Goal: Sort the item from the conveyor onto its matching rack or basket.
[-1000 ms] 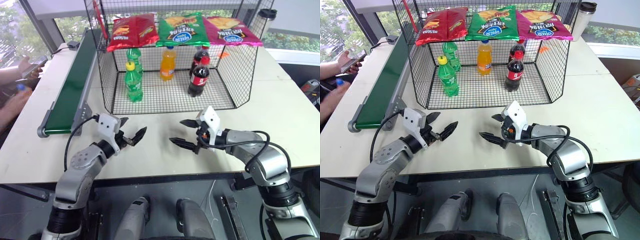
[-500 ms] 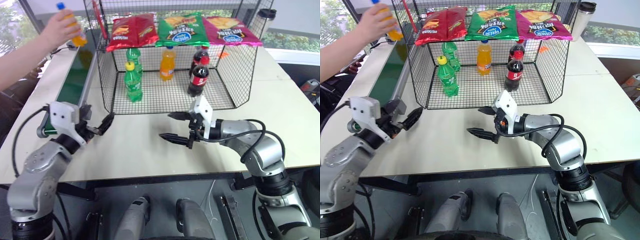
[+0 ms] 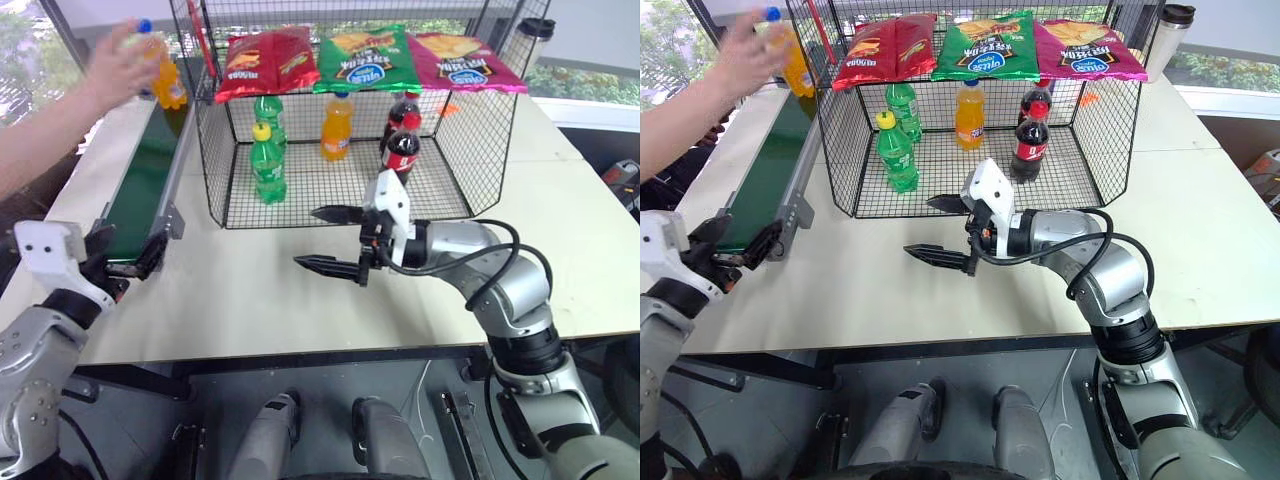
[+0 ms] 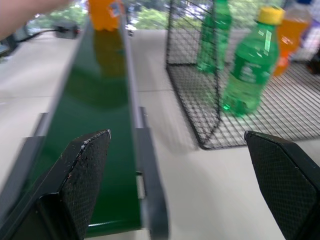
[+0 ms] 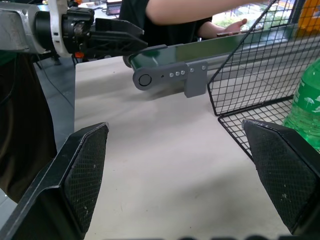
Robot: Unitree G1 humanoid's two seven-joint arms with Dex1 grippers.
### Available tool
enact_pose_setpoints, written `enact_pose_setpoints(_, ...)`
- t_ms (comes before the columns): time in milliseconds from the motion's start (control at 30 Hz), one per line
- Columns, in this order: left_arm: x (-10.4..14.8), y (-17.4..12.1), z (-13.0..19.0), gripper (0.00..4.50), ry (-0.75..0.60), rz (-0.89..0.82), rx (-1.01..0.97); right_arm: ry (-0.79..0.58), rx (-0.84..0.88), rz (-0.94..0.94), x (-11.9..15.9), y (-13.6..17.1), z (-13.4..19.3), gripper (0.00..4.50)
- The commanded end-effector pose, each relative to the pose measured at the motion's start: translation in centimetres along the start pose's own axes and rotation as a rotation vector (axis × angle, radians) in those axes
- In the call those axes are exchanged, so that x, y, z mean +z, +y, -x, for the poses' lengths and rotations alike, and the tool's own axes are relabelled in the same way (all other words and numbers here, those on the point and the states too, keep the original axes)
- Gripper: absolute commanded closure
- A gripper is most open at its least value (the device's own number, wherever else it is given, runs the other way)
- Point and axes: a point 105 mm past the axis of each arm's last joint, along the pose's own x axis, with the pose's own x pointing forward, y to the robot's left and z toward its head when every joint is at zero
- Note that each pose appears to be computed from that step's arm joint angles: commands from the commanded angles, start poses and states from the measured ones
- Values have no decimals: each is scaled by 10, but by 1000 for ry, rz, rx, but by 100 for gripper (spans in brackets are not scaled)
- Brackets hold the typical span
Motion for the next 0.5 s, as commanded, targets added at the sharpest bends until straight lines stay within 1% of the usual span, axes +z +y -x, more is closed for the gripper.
enact_pose_setpoints(33, 9, 23, 7, 0, -49, -10, 96, -19, 10, 41, 8, 1, -1, 8)
enact_pose_setpoints(333, 1, 47, 9, 0, -41, -12, 185, 0, -3, 31, -1, 1, 0, 8)
enact_pose_setpoints(500, -4, 53, 7, 0, -30, -29, 202, 5, -8, 23, -3, 2, 1, 8)
